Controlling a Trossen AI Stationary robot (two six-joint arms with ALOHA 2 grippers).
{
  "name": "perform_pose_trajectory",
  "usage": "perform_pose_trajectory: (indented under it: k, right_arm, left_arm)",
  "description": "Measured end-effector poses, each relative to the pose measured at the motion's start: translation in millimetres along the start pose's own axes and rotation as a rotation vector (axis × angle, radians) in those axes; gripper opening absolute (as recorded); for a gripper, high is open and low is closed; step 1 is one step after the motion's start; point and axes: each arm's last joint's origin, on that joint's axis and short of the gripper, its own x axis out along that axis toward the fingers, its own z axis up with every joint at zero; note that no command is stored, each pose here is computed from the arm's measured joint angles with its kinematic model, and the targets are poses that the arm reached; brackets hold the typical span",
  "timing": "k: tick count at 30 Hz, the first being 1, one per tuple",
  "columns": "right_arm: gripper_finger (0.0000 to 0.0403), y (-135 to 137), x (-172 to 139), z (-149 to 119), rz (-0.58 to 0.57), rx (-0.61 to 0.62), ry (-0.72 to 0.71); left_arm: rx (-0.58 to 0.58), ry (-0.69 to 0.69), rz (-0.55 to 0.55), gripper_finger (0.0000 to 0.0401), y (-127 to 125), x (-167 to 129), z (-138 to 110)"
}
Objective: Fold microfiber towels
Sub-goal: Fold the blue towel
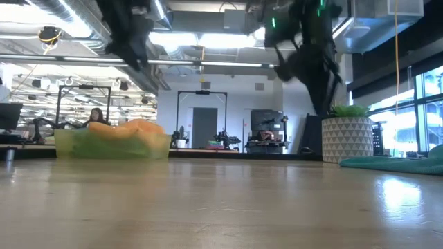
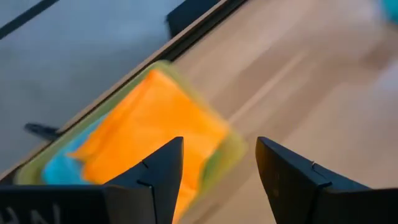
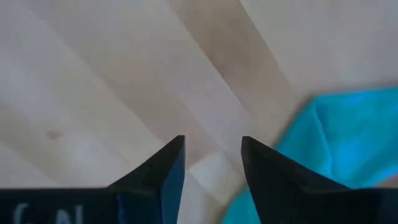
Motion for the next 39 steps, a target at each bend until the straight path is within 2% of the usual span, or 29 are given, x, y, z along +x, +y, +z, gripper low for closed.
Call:
perform_pose_trajectory:
  k: [4,9,17,24,27,31,36,39]
  right_arm:
    - [0.0160,-28.6,18.1,-1.4,-0.011,0.070,0.083]
    - [0.0159,-51.4,25.9,1.7,-0.010,0.119,0.101]
    - [0.0159,-87.0,37.2,1.0,0.063,0.198,0.161]
    - [0.0159,-101.6,49.3,-11.2,0.044,0.266,0.250]
    - [0.0159,-104.3,57.0,-17.9,0.038,0.273,0.285]
    - [0.0159,-106.9,69.6,-30.1,0.069,0.218,0.346]
    - [0.0159,-105.9,83.3,-46.6,0.201,0.162,0.432]
    - [0.0159,-106.5,89.5,-54.8,0.225,0.126,0.464]
  left_arm:
    - [-0.065,-0.085,-0.097,0.0192,-16.3,-27.1,-7.1]
    - [-0.126,-0.122,-0.218,0.0192,-37.1,-46.8,-17.6]
    - [-0.023,-0.146,-0.347,0.0192,-68.8,-55.2,-24.0]
    - [0.020,-0.232,-0.370,0.0192,-83.2,-45.1,-9.6]
    - [0.025,-0.189,-0.404,0.0192,-87.6,-37.5,-8.0]
    - [-0.031,-0.146,-0.439,0.0192,-92.0,-33.4,-7.9]
    - [-0.141,-0.135,-0.408,0.0192,-96.3,-31.7,-8.7]
    - [-0.188,-0.160,-0.354,0.0192,-98.8,-32.4,-10.0]
